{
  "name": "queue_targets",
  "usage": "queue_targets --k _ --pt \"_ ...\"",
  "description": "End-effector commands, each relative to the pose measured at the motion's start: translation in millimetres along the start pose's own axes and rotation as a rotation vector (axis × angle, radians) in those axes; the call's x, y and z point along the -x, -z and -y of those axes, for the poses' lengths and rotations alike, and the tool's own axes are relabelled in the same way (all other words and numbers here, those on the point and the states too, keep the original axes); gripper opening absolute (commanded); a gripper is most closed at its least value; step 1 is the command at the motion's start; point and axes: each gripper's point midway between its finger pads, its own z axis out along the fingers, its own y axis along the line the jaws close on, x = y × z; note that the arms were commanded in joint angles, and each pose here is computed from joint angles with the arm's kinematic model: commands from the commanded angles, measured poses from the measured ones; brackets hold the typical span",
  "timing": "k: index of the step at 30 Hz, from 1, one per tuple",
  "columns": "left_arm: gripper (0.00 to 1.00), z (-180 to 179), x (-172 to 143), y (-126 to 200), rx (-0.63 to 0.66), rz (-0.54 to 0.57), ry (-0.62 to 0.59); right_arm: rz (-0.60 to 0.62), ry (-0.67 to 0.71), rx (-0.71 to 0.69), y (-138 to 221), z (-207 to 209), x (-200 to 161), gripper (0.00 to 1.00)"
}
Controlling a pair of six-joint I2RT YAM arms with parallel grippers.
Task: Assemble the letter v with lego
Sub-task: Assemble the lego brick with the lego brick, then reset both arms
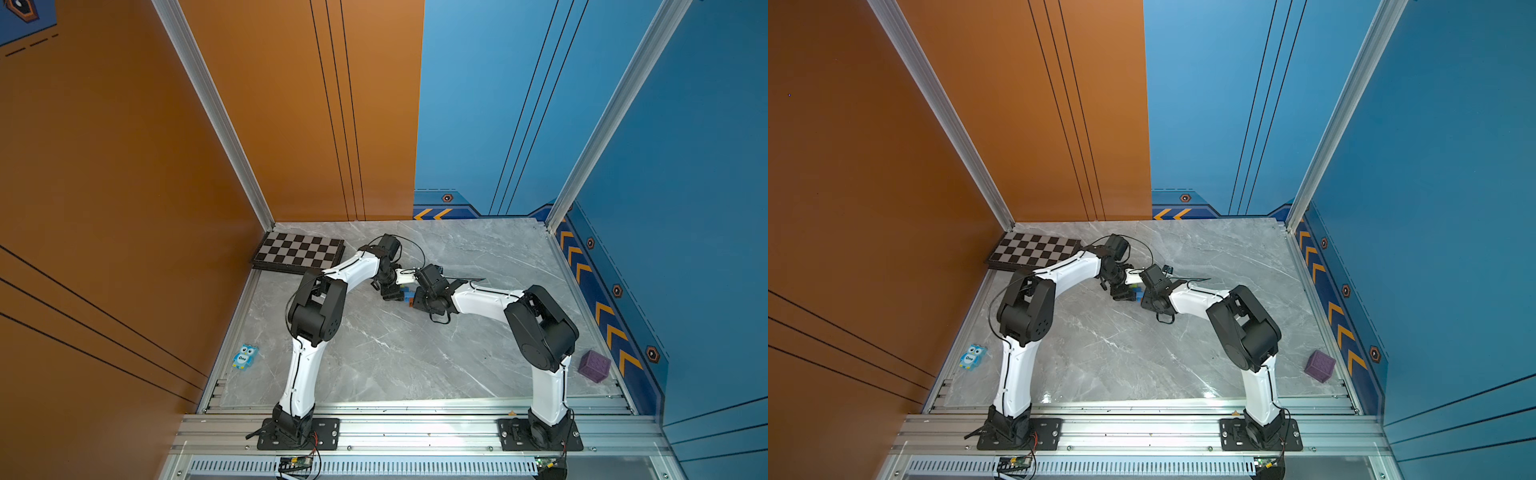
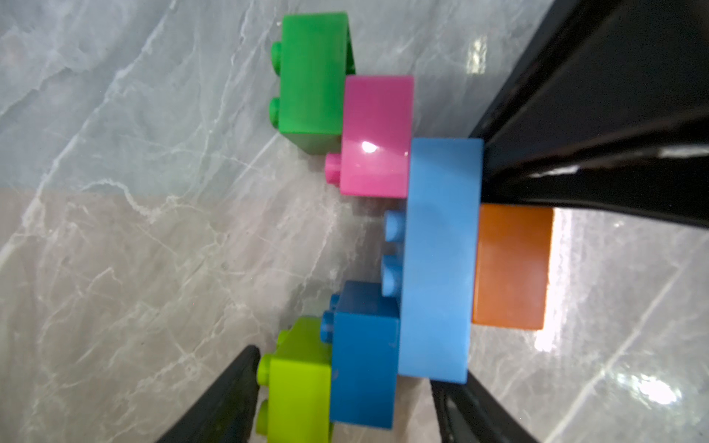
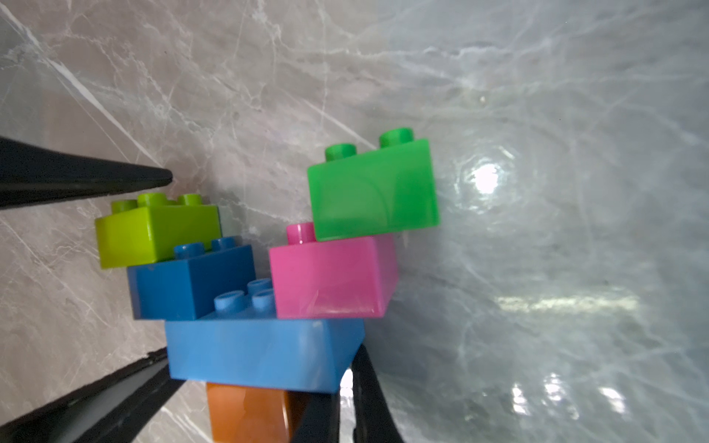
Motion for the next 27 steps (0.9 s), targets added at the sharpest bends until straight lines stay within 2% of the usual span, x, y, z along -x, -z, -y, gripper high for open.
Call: queue_targets --k 1,4,5,6,7,19,22,27 --pt "0.76 7 -1 0 -0.023 -0.012 0.016 -0.054 0.001 -0.056 -11 14 -17 0.11" --pt "0.81 5 2 11 -0.005 -0.002 0.064 -0.052 0.011 -0.054 -7 13 -16 0.12" --pt "0.85 4 2 16 0.004 -0.001 0.073 -0.052 0.014 -0.054 -6 13 -16 0.12" --pt "0.95 4 2 20 0.011 -0.002 0.083 -0.05 0.019 -0.054 -4 13 -15 0.13" --pt "0.99 5 2 23 0.015 0.001 0.089 -0.048 0.023 -0.054 -2 14 -15 0.13" --pt "0.99 12 -14 66 0.028 0.063 0.271 -0.025 0.052 -0.047 16 16 -12 0.18" --pt "0.99 12 -21 75 0.039 0.07 0.337 -0.021 0.057 -0.046 21 18 -12 0.18" --pt "0.99 12 -20 108 0.056 0.156 0.495 0.031 0.086 -0.044 45 24 0 0.21"
